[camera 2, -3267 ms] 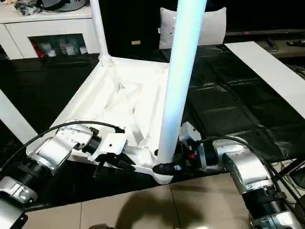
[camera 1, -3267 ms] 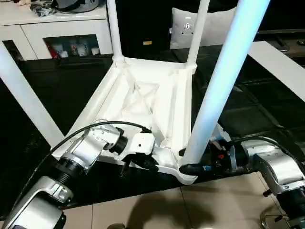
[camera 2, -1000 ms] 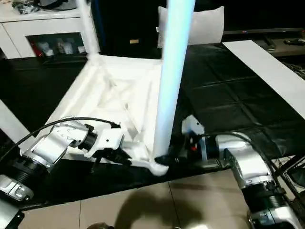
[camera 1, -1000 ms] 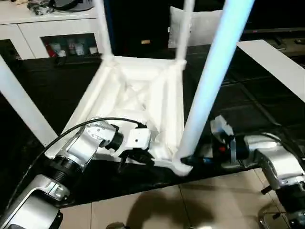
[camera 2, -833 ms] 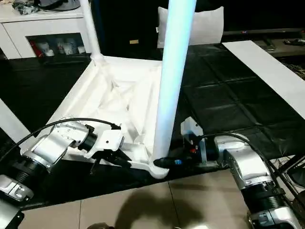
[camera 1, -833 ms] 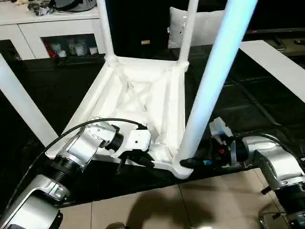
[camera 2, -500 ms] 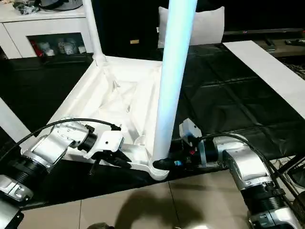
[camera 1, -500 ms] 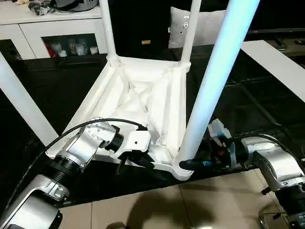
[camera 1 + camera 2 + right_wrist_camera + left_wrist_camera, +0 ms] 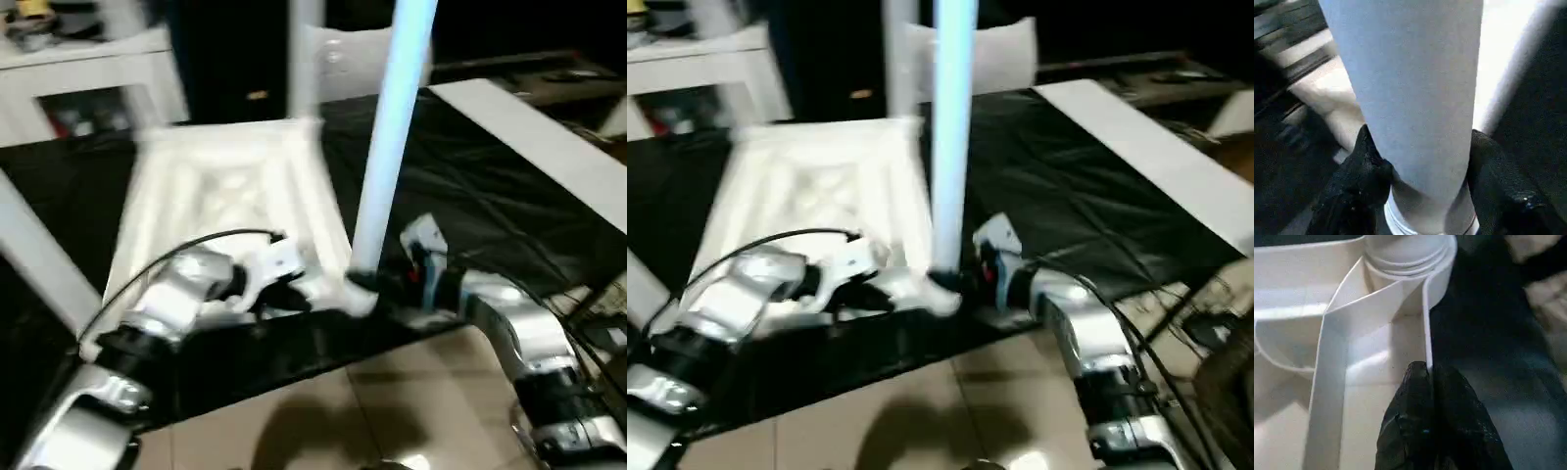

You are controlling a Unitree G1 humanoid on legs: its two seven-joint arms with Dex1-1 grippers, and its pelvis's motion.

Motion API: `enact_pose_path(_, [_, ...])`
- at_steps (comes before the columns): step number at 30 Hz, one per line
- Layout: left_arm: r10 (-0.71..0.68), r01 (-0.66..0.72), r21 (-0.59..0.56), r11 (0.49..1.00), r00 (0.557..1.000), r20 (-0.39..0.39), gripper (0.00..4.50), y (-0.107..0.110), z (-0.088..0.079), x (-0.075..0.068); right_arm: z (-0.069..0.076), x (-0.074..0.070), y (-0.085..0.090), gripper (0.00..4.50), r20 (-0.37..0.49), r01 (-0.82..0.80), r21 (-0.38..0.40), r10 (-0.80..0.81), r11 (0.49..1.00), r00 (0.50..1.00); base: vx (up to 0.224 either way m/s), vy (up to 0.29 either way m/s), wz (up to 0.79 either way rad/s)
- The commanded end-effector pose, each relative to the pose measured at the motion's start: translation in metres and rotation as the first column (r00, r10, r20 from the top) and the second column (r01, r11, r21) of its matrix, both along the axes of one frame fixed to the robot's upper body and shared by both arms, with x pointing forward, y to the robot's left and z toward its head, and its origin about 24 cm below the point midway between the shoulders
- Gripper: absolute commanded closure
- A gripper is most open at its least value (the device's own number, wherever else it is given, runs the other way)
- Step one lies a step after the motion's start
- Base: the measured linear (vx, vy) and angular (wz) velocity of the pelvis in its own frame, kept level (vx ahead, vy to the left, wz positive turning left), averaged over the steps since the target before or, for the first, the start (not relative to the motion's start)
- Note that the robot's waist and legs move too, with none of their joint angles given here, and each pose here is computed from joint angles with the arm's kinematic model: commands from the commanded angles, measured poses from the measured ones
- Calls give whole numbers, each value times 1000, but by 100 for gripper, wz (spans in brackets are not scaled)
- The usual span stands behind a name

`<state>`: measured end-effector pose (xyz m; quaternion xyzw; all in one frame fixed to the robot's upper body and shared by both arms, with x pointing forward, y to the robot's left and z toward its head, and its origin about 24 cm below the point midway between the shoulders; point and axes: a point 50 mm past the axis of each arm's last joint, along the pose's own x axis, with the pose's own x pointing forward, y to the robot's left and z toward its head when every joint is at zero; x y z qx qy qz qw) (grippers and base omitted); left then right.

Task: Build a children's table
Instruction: Rotate leg to tighten

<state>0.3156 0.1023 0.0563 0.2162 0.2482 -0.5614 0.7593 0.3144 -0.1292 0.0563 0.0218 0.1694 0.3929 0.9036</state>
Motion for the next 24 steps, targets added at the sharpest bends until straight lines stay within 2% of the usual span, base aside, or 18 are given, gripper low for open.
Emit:
enact_pose_path(1, [-99,101,-75,992,994,40,450,-48,11,-6,-10,7,18,250,-54,106,-31,-108,994,993,0,0,0])
enact_pose_path(4, [-51,55,-47,997,996,79,450,-58,10,-2,-11,12,23,250,-37,172,-13,-173,985,984,0,0,0])
enact_pose_path(5, [-48,51,-50,997,996,75,450,-60,9,-2,-10,12,22,195,-37,174,8,-173,985,984,0,0,0])
enact_pose_path(7, [-41,45,-52,998,997,68,450,-61,8,-3,-8,11,18,182,5,165,-21,-165,986,986,0,0,0])
enact_pose_path(9, [-36,39,-38,999,997,74,450,-57,7,-2,-8,10,15,161,18,151,-35,-151,988,988,0,0,0])
enact_pose_path(12, [-32,34,-19,999,996,83,450,-50,5,0,-5,7,10,128,29,141,-7,-141,990,990,36,-3,8])
enact_pose_path(13, [-31,32,-13,999,996,87,450,-44,4,1,-2,6,4,128,48,135,1,-135,991,990,0,0,0])
enact_pose_path(16, [-45,46,-1,999,994,100,450,-34,3,2,-1,3,-8,89,70,109,-1,-109,994,992,0,0,0])
enact_pose_path(18, [-87,89,-15,996,991,99,450,-26,4,1,1,-4,-21,82,101,12,-27,-9,1000,995,0,0,0])
enact_pose_path(21, [-100,101,-7,995,992,79,450,-19,2,0,5,-11,-26,56,113,-75,-36,79,997,990,0,0,0])
enact_pose_path(23, [-180,180,-4,984,981,67,450,-11,2,-4,12,-20,-35,41,117,-188,-47,192,981,974,0,0,0])
enact_pose_path(24, [-181,182,-4,983,981,67,450,-11,2,-4,13,-20,-35,30,117,-189,-47,194,981,974,0,0,0])
